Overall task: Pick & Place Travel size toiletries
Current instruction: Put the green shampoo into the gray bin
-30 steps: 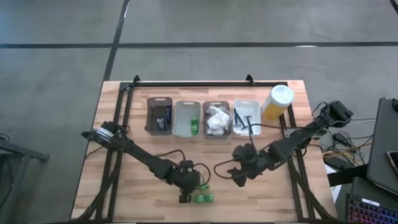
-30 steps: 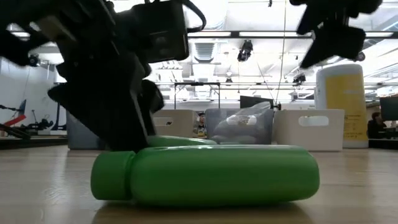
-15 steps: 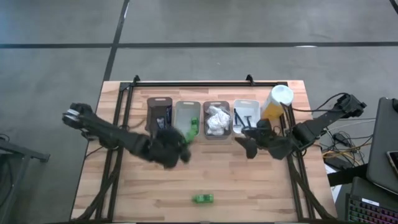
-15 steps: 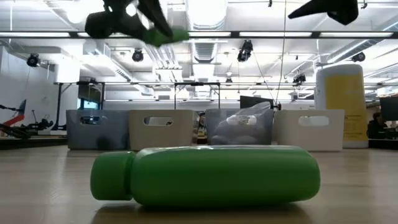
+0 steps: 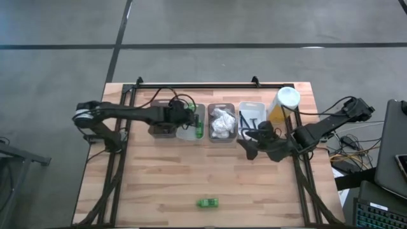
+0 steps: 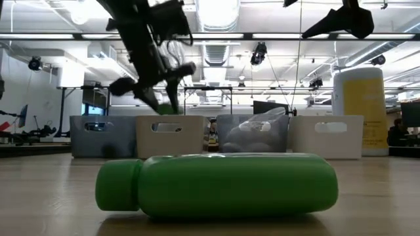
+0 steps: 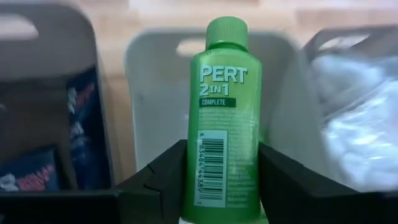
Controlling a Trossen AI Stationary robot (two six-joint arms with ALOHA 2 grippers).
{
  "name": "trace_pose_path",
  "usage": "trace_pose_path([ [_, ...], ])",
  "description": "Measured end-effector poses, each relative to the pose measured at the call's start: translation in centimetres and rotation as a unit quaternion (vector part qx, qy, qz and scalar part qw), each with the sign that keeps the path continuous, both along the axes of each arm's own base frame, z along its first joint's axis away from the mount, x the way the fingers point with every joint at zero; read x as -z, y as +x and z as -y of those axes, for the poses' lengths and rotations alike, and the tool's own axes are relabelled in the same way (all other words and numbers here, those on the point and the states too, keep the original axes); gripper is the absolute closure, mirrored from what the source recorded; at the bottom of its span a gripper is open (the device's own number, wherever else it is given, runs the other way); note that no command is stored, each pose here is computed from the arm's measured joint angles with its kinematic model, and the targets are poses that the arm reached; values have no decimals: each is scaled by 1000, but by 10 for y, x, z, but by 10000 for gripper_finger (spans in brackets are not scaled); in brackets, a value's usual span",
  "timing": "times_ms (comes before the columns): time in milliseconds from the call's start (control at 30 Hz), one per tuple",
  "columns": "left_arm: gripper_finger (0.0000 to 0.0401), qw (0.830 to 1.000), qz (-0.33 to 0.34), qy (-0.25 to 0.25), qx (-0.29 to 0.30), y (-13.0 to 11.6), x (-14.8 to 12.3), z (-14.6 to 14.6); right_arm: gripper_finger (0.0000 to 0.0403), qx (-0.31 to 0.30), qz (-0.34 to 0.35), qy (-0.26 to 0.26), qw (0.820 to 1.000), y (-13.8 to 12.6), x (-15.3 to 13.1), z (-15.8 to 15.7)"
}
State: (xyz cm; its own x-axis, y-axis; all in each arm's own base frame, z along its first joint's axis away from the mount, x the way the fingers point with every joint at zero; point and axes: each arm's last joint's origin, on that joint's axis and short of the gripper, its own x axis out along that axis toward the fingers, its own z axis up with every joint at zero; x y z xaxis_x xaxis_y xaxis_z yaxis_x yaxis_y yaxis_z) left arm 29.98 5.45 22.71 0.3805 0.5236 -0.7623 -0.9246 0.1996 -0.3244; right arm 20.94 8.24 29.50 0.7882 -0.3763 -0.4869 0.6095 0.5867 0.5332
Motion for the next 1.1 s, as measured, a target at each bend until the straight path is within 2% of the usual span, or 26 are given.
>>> trace_pose_path([
  [133,211,999,21,-31,-1,7,12,-1,72,-4,-3,1,1000,0,0,0],
  [400,172,998,46,-33,14,8,5,4,60,-14,-8,-13,1000,-1,-1,0],
  [467,164,998,54,-27,37,5,-4,8,59,-16,-10,-18,1000,-1,-1,0],
  [533,160,992,69,-1,105,4,-19,18,58,-26,-16,-22,999,-1,0,0],
  [600,160,969,86,39,228,4,-36,37,58,-47,-26,-23,998,-1,0,-1],
  [667,161,924,107,64,363,2,-51,60,61,-71,-37,-23,997,-1,1,-2],
  [733,163,878,126,71,456,-1,-59,86,67,-94,-46,-21,994,-1,1,-3],
  [800,164,850,130,70,505,-4,-60,110,73,-114,-56,-24,992,-1,3,-4],
  [867,165,831,123,63,539,-7,-55,132,80,-128,-62,-25,990,-1,4,-5],
  [967,165,810,101,54,575,-7,-41,161,89,-170,-77,-18,982,-1,6,-7],
  [1100,165,786,61,42,614,-7,-17,191,97,-259,-122,3,958,6,18,-16],
])
